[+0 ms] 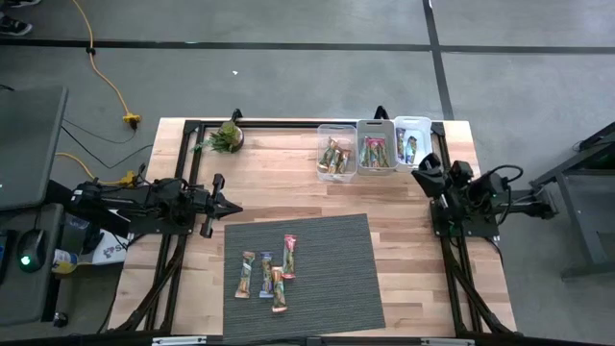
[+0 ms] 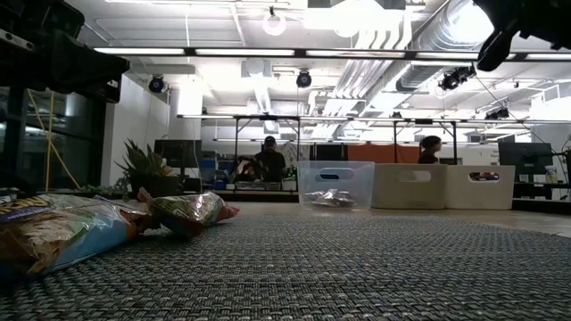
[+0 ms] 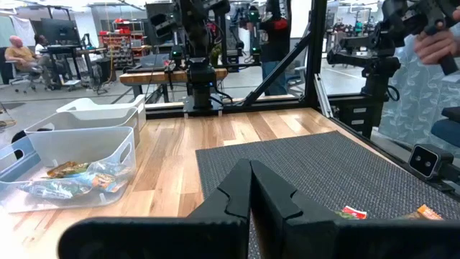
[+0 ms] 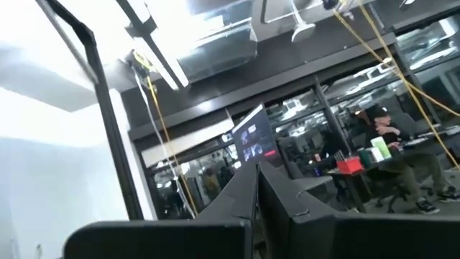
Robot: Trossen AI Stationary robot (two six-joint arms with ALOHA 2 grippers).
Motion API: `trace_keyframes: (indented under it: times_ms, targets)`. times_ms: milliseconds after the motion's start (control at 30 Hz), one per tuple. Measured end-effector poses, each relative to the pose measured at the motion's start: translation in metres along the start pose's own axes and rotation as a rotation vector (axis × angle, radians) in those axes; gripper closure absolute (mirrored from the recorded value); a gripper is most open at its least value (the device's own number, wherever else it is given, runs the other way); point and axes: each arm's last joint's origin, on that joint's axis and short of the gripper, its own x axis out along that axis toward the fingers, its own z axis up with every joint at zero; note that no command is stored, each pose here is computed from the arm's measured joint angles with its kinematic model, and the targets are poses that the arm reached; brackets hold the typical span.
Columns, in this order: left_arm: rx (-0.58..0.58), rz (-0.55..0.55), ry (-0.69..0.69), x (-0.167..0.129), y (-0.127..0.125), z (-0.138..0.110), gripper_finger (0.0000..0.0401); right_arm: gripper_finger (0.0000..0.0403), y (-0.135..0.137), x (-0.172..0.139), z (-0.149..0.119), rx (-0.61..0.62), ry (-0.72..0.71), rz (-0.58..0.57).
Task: Pick and place Granola Bars by type
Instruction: Put the yellow granola bar into the transparent bin
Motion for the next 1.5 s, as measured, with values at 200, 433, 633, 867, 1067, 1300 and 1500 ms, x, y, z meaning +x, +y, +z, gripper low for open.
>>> trace_keyframes:
  times_ms: [200,433,633,867,1067,1300,1500]
  targets:
    - [0.000,0.000,0.000,0.000,0.000,0.000,0.0400,0.0402,-0.001,-0.001,-0.007,-0.017,0.042,0.050]
    - [0.000,-0.001,0.000,0.000,0.000,0.000,0.0400,0.0403,-0.004,-0.003,-0.021,-0.026,0.186,0.040]
    - [0.000,0.000,0.000,0.000,0.000,0.000,0.0400,0.0403,-0.007,-0.005,-0.031,-0.041,0.299,0.039]
    - [0.000,0.000,0.000,0.000,0.000,0.000,0.0400,0.0403,-0.012,-0.010,-0.044,-0.050,0.456,0.018]
    - [0.000,0.000,0.000,0.000,0.000,0.000,0.0400,0.0403,-0.015,-0.015,-0.052,-0.072,0.546,-0.006]
    - [0.000,0.000,0.000,0.000,0.000,0.000,0.0400,0.0403,-0.017,-0.017,-0.056,-0.084,0.598,-0.025]
    - [0.000,0.000,0.000,0.000,0.000,0.000,0.0400,0.0403,-0.018,-0.017,-0.056,-0.132,0.579,-0.042]
